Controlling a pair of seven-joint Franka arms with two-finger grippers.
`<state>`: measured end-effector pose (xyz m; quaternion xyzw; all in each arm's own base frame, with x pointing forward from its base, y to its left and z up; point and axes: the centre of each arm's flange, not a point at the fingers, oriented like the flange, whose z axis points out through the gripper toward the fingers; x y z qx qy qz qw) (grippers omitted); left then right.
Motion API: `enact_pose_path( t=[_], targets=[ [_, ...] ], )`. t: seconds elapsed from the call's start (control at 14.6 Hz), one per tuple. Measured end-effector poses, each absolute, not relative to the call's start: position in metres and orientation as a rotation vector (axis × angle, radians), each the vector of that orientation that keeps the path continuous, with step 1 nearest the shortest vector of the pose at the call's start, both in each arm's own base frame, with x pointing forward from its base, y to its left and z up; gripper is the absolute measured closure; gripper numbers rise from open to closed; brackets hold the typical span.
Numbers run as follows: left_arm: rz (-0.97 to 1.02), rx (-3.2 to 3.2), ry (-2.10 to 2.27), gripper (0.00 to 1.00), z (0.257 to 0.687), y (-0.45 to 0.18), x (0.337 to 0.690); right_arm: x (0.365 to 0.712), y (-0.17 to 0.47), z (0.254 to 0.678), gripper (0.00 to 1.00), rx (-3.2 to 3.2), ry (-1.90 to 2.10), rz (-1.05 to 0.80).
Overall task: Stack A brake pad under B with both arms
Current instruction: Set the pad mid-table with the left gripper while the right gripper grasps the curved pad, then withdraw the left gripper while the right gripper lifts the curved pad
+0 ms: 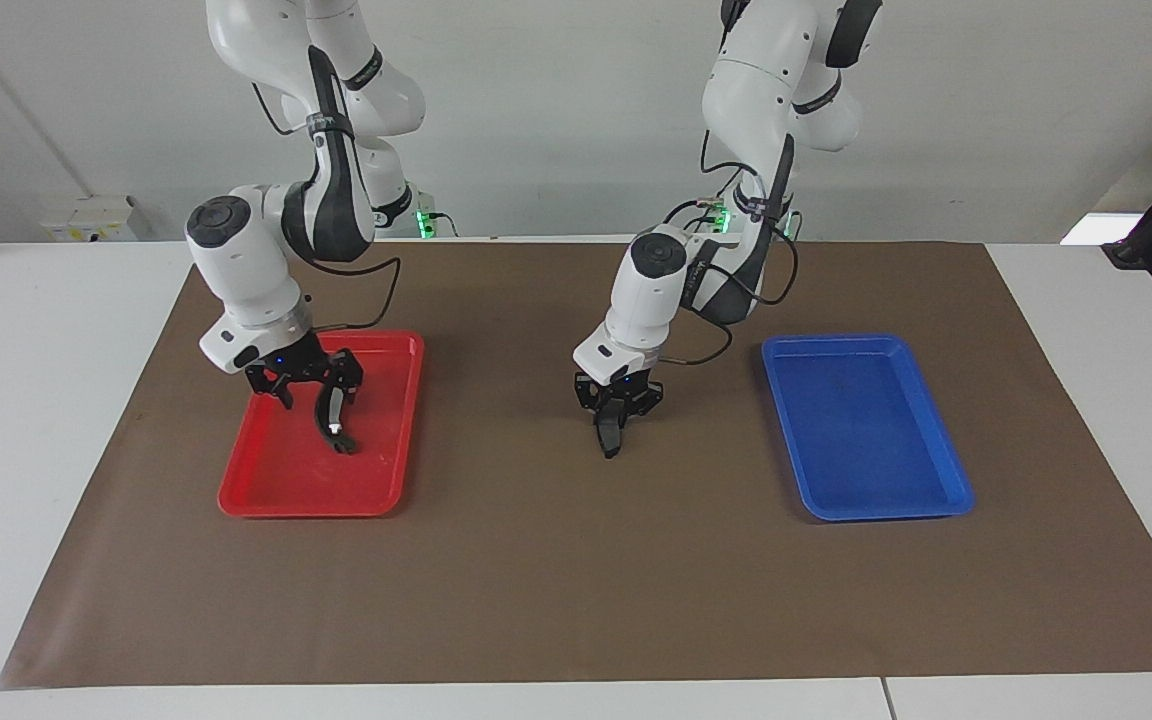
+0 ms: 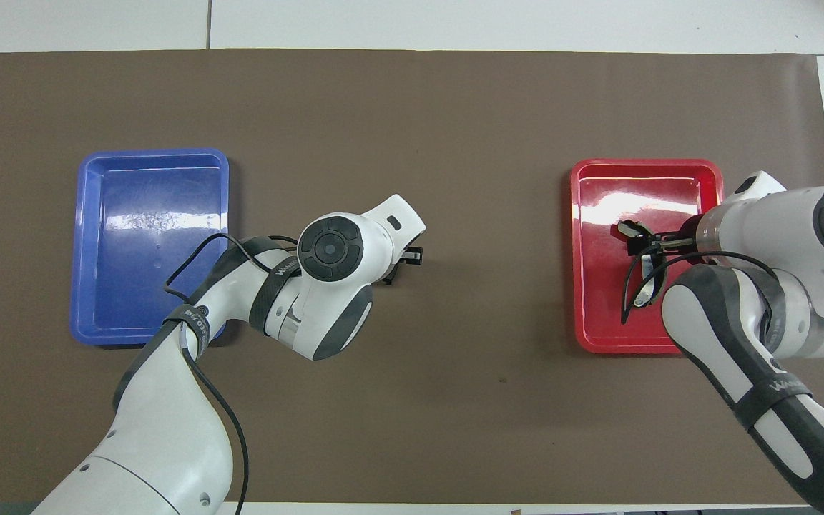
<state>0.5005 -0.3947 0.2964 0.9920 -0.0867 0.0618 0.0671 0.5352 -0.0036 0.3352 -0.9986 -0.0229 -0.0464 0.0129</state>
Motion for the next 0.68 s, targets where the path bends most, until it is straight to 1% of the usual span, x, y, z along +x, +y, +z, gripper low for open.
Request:
enact_pose_path(
  t=[0.07, 0.14, 0.21, 0.27, 0.41, 0.62, 0.68],
  targets=[
    [0.191, 2.992, -0.249, 0.33, 0.297, -0.391, 0.504, 0.535, -0.003, 0.327, 0.0, -3.112, -0.071, -0.149],
    [0.191, 2.996, -0.227, 0.22, 0.298, -0.384, 0.51, 0.535, -0.003, 0.32, 0.0, -3.112, -0.071, -0.141],
    [0.186, 3.005, -0.191, 0.09, 0.302, -0.371, 0.52, 0.534, -0.003, 0.313, 0.0, -3.112, -0.068, -0.127],
    [0.177, 3.014, -0.148, 0.02, 0.31, -0.354, 0.532, 0.534, -0.003, 0.306, 0.0, -3.113, -0.067, -0.11],
    [0.152, 3.032, -0.117, 0.02, 0.339, -0.312, 0.553, 0.533, -0.003, 0.298, 0.0, -3.113, -0.067, -0.088],
    [0.103, 3.056, -0.204, 0.02, 0.393, -0.231, 0.574, 0.533, -0.003, 0.296, 0.02, -3.112, -0.116, -0.074],
    [0.077, 3.061, -0.239, 0.02, 0.41, -0.205, 0.579, 0.533, -0.003, 0.296, 0.08, -3.112, -0.14, -0.074]
  ],
)
